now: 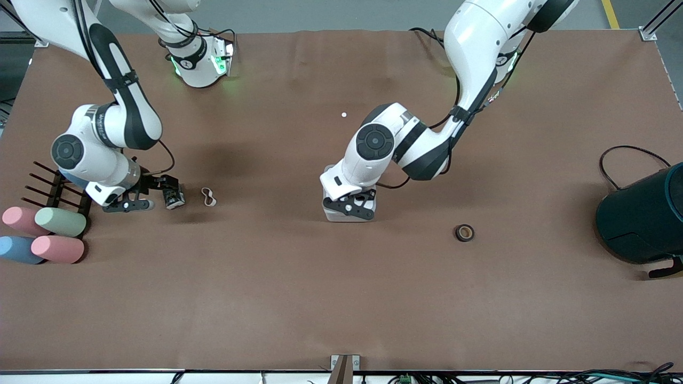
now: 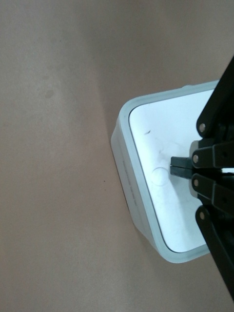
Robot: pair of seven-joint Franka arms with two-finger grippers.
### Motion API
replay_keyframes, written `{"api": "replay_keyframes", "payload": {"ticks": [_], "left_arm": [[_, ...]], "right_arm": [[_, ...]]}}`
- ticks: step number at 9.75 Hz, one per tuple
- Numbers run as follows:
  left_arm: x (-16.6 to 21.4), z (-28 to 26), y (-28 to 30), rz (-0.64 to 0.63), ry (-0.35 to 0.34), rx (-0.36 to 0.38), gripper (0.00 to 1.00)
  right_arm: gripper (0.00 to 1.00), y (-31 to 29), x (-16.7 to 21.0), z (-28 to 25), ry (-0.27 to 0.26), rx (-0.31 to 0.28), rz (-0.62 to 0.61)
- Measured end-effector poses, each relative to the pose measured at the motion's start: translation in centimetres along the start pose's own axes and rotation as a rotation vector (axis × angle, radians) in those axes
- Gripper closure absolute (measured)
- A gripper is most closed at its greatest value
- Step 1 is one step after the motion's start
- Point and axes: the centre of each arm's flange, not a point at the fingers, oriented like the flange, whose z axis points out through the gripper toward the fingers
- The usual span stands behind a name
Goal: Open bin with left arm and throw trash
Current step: 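Open the bin lid with the left gripper while the right gripper grasps the packet, then lift the black packet with the right gripper while the left gripper reaches the tape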
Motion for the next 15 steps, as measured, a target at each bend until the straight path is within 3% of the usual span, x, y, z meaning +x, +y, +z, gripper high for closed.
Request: {"api": "replay_keyframes", "payload": {"ticks": [2,6,8,10,11,13,15], "left_arm": [[0.1,0.5,0.0,-0.006,0.012,-0.005,0.99],[0.3,-0.5,-0.5,-0.058,0.016,0.0,0.99],[1.5,-6.5,-5.6,-0.063,-0.04,0.059,0.98],[2.3,-12.7,-13.5,0.029,-0.074,0.088,0.95],[2.6,-12.9,-16.7,0.071,-0.1,0.091,0.87],[2.9,-9.6,-21.2,0.161,-0.155,0.102,0.57],[2.9,-6.1,-25.9,0.226,-0.171,0.145,0.28]], "right_arm": [[0.03,-1.6,0.1,3.0,0.051,-0.015,-0.084],[0.04,1.2,-0.8,5.5,0.031,-0.015,-0.121],[0.16,1.1,-0.9,5.7,0.026,-0.013,-0.124],[0.47,1.0,-1.1,6.1,0.015,-0.01,-0.125],[0.57,0.9,-1.1,6.0,0.014,-0.009,-0.125],[0.67,1.0,-1.0,5.5,-0.011,-0.001,-0.094],[0.7,-0.5,0.5,1.4,-0.085,0.018,0.062]]}}
